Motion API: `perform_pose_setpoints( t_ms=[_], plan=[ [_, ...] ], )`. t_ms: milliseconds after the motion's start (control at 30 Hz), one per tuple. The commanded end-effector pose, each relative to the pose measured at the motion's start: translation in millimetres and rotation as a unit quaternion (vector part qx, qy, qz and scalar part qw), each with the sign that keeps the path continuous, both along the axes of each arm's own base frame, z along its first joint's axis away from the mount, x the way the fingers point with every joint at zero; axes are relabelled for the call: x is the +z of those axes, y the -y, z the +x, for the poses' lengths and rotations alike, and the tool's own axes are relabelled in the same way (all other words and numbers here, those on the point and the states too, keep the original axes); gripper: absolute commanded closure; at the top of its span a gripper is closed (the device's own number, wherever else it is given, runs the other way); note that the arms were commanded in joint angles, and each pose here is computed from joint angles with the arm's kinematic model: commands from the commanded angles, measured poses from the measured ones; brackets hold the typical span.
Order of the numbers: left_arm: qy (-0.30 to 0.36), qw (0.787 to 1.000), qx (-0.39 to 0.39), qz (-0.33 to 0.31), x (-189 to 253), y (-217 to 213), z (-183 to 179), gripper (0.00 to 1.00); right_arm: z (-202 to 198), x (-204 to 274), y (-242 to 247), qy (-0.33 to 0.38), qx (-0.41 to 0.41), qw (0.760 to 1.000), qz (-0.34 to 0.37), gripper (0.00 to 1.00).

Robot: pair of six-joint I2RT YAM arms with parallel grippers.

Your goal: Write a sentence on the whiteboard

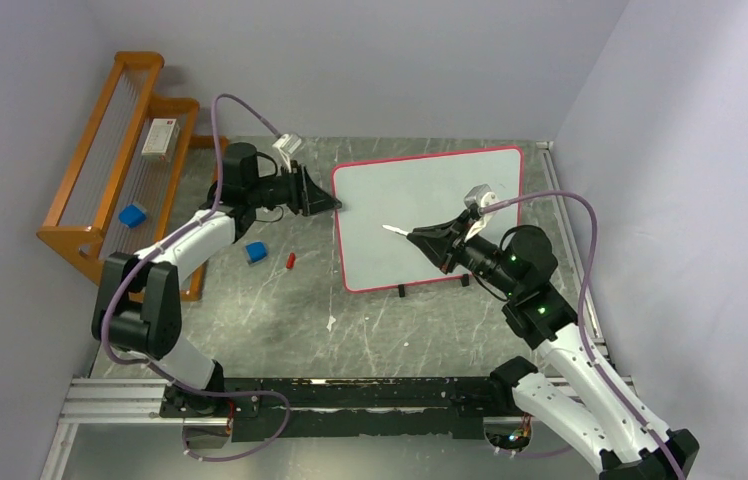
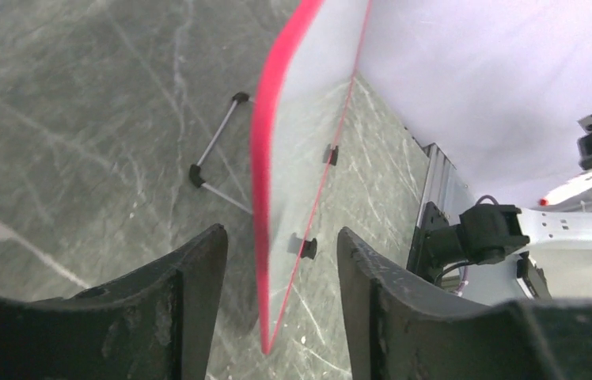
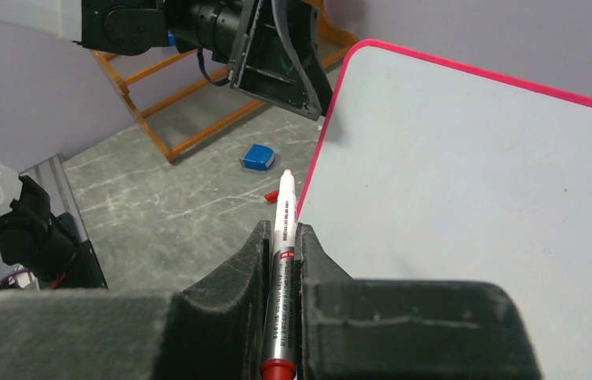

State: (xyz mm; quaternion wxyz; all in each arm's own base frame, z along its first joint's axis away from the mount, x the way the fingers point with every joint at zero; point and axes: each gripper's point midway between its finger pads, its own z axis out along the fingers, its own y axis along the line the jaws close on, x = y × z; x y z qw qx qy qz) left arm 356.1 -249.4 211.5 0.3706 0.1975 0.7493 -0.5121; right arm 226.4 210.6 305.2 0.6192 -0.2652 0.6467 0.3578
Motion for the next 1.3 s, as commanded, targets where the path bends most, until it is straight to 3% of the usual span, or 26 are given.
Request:
perform_pose_setpoints(
  t_ms=[0, 133, 433, 700, 967, 1267],
  plan=[
    [0.047, 0.996, -0.049, -0.052, 29, 16, -7, 0.47, 0, 17, -2, 0.023, 0.002, 1.0, 0.006, 1.0],
    [0.036, 0.997, -0.058, -0.045, 18, 19, -7, 0.57, 0, 17, -3, 0.023, 0.006, 1.0, 0.005, 1.0],
    [0.019, 0.997, -0.065, -0.029, -1, 21, -4, 0.64, -1, 13, -6, 0.02, 0.013, 1.0, 0.006, 1.0],
    [0.017, 0.996, -0.082, -0.017, -6, 19, -15, 0.95, -1, 10, -6, 0.019, 0.01, 1.0, -0.001, 1.0],
    [0.028, 0.996, -0.062, 0.056, -14, 0, -31, 0.95, -2, 8, -11, 0.022, 0.017, 1.0, 0.002, 1.0],
    [0.033, 0.996, -0.012, 0.084, -14, -19, -41, 0.95, -1, 1, -30, 0.032, 0.003, 0.999, -0.024, 1.0]
  ],
)
